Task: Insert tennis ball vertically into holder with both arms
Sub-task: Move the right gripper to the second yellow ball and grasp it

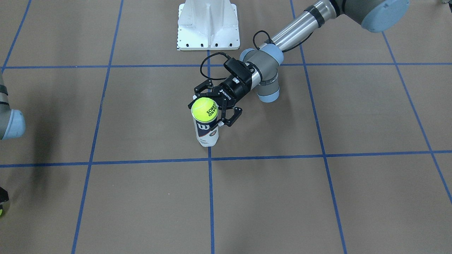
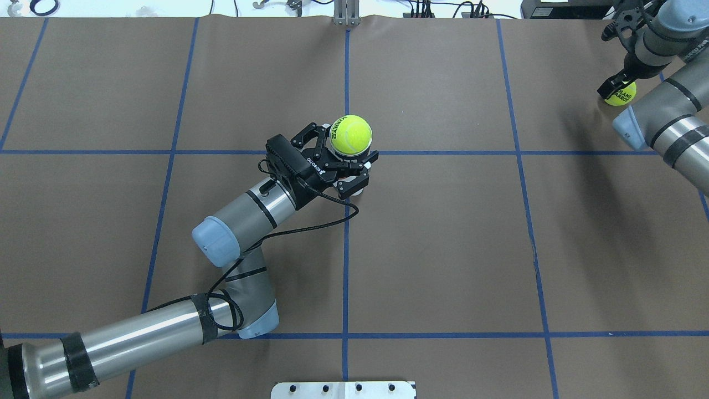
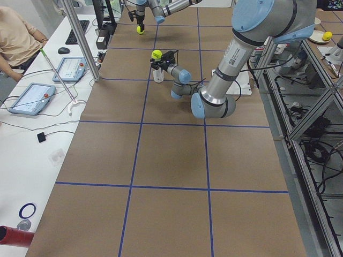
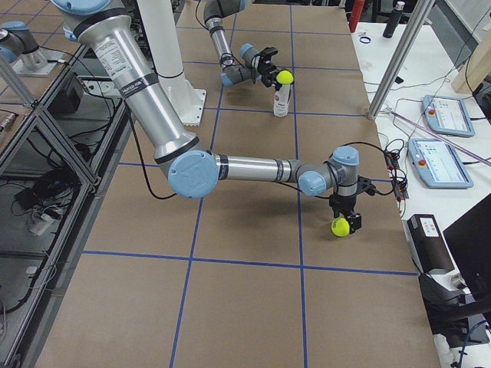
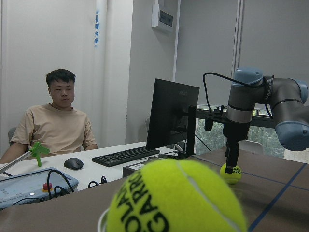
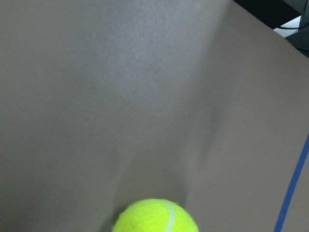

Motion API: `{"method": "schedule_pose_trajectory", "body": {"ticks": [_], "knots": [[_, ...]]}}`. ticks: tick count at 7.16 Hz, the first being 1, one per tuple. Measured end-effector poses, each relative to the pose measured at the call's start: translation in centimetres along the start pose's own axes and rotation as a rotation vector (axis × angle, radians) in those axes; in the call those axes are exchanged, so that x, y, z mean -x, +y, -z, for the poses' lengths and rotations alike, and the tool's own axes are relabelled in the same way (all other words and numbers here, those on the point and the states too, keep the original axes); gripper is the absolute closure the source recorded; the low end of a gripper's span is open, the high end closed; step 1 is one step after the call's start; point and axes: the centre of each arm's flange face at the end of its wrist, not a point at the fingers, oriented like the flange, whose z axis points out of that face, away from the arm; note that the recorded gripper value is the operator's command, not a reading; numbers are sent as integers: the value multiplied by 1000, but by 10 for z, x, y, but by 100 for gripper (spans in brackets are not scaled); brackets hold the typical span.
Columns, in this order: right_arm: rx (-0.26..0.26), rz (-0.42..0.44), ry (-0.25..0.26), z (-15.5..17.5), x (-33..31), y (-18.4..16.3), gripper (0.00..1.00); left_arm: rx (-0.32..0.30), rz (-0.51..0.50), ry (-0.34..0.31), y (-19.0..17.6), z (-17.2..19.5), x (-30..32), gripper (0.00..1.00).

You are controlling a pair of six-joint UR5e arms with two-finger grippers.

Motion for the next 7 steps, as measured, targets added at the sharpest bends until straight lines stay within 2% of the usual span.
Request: {"method": "schedule_pose_trajectory", "body": {"ticks": [1, 2, 4, 5, 6, 7], "knots": [[8, 4, 8, -5, 3, 4, 56, 0, 0, 0, 0, 0, 0, 2], [15, 5, 17, -9, 4, 7, 100, 0, 0, 1, 0, 0, 0, 2], [2, -11, 15, -3, 7, 3, 100, -1, 1, 1, 0, 0, 0, 2], [-27, -37, -11, 13, 10, -7, 100, -1, 1, 1, 0, 0, 0, 2], [-63, -83, -66, 36, 18, -18, 100, -1, 1, 1, 0, 0, 0, 2], [-105, -157, -146, 67, 31, -30, 100, -1, 1, 0, 0, 0, 0, 2]]}}
